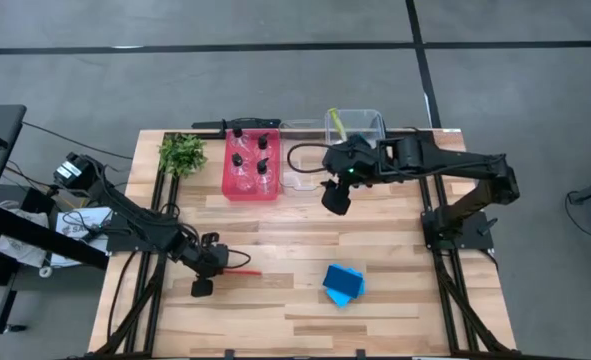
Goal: Pick & Place Kitchen Sink Supplies
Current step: Put the red scrubbing brush into the white bin
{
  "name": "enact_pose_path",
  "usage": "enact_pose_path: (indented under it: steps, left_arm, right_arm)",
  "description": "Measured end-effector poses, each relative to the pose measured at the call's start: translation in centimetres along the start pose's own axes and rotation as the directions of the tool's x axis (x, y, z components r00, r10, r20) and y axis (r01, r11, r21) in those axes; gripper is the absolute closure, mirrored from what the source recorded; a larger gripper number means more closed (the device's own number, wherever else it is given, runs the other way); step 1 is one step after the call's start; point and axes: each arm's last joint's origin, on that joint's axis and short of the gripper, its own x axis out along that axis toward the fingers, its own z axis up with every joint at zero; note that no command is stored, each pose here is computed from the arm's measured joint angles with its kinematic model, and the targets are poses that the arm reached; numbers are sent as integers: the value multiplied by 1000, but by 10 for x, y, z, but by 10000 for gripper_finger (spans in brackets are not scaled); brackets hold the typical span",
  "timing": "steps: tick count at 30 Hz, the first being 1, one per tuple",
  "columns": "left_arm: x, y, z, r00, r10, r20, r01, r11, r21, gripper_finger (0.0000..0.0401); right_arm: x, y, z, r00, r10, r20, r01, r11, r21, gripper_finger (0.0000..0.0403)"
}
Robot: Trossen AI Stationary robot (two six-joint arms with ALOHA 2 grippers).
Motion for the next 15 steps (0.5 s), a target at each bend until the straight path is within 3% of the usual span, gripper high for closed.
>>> enact_pose_path:
  steps: [9,12,15]
  left_arm:
    - [-33,26,24,962,50,267,-36,998,-56,381]
    - [-50,40,35,911,89,402,-71,996,-59,376]
    - [-71,55,47,815,128,565,-95,992,-86,376]
  right_arm:
    - [19,25,5,999,48,22,-46,997,-60,178]
    - [18,31,7,996,72,52,-67,994,-84,178]
    - [20,39,9,992,95,81,-87,991,-100,178]
